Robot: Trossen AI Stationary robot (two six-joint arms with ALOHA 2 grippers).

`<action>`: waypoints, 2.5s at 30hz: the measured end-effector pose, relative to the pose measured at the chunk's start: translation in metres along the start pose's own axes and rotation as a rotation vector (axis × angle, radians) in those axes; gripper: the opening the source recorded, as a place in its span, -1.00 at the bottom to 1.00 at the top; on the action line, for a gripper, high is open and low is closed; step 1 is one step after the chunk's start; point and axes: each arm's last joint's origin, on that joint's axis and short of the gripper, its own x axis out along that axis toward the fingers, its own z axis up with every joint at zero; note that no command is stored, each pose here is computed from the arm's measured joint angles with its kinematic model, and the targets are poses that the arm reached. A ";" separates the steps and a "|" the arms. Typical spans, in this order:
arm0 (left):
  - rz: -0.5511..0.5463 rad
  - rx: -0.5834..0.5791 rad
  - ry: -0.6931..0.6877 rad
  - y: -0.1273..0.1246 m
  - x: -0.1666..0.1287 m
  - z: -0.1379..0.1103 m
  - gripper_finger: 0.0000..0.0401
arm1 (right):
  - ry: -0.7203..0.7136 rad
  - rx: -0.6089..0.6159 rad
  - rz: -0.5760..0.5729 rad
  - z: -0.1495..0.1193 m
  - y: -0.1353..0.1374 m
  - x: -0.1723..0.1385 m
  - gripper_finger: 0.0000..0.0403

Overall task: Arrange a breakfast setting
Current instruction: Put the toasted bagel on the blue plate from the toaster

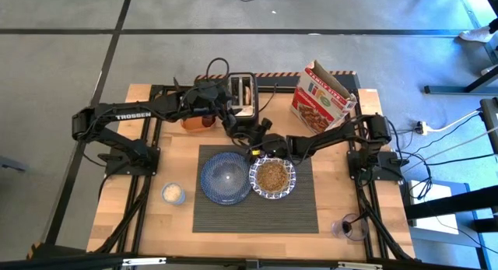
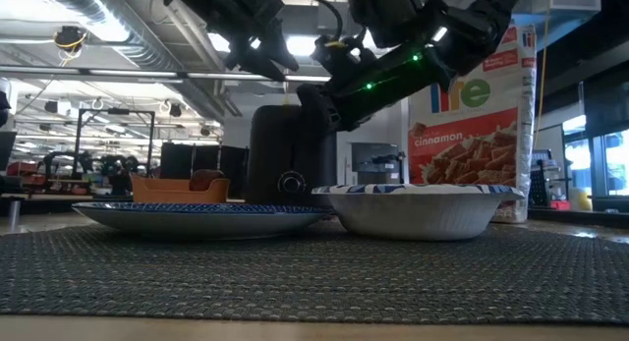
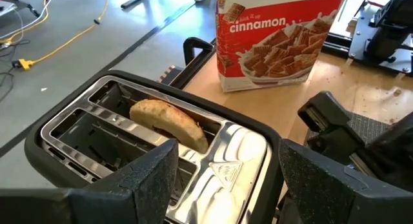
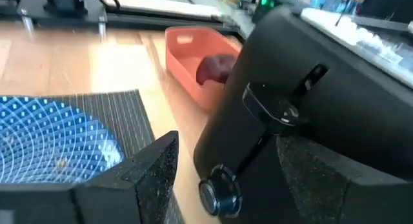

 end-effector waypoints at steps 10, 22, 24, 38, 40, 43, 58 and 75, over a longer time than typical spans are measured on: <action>0.001 0.003 -0.006 0.000 0.000 0.001 0.31 | -0.095 -0.027 -0.015 0.010 0.003 -0.003 0.27; 0.043 -0.044 -0.013 0.008 0.003 0.002 0.31 | -0.022 -0.035 0.001 0.002 0.005 -0.002 0.27; 0.043 -0.041 -0.005 0.008 0.003 0.001 0.31 | 0.007 -0.027 0.008 -0.001 0.005 -0.002 0.27; 0.040 -0.034 -0.008 0.007 0.003 0.001 0.31 | -0.078 0.042 0.052 -0.010 0.011 0.012 0.27; 0.040 -0.034 -0.010 0.007 0.003 0.001 0.31 | -0.105 0.055 0.046 -0.009 0.009 0.014 0.27; 0.040 -0.034 -0.010 0.007 0.003 0.001 0.31 | -0.120 0.043 0.034 -0.008 0.009 0.015 0.27; 0.044 -0.081 0.002 0.006 0.018 -0.003 0.31 | -0.227 0.005 0.004 0.002 0.007 0.012 0.27; 0.053 -0.203 0.014 0.025 0.023 -0.003 0.31 | -0.211 -0.021 0.007 0.002 0.008 0.012 0.27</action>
